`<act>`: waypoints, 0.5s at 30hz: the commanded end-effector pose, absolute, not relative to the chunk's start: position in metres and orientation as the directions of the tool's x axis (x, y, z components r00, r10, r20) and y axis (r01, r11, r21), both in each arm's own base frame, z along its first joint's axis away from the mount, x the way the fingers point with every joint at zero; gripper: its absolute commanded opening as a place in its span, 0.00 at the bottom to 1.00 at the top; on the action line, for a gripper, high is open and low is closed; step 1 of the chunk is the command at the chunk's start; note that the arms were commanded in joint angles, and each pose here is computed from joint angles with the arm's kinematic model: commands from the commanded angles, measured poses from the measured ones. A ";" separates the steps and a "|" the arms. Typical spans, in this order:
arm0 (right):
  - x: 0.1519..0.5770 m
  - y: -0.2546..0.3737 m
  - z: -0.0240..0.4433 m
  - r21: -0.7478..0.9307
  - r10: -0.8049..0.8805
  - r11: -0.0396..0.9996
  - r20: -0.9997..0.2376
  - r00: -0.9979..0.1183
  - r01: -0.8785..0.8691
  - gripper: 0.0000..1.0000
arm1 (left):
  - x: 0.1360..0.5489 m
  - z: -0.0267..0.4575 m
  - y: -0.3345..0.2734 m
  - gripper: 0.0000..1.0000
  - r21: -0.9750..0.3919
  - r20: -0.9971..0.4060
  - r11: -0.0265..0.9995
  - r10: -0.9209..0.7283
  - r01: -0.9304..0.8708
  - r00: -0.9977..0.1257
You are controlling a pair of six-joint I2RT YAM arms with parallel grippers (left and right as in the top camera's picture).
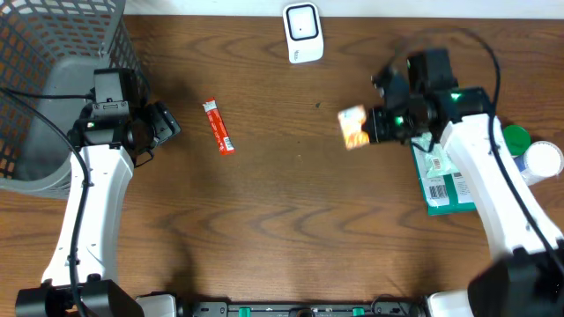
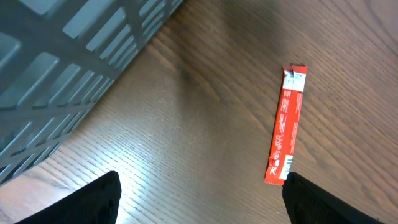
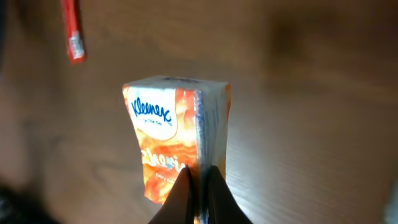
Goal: Scan the item barcode
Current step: 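Raise the orange tissue pack up to the scanner with the right gripper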
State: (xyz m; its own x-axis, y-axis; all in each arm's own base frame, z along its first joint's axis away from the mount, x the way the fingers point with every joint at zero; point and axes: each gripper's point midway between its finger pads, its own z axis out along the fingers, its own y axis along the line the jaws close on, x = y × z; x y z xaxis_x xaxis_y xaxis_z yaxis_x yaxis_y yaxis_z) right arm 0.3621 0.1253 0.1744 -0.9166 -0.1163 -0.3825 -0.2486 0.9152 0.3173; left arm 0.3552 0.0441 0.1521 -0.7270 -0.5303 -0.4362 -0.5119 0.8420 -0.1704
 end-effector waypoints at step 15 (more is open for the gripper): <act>0.465 0.113 0.346 -0.163 -0.053 0.983 -0.692 -0.720 0.085 0.01 | 0.355 0.158 0.049 0.84 -0.171 -0.452 0.832 -0.542 -0.528 -0.708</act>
State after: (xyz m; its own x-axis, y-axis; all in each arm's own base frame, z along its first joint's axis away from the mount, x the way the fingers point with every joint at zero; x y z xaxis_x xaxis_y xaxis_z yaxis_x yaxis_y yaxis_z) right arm 0.4383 0.1160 0.3574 -0.7350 -0.0755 -0.6739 0.0039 0.9933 -0.1156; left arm 0.3553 0.0442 0.1521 -0.7268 -0.5302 -0.4367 -0.5120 0.8420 -0.1703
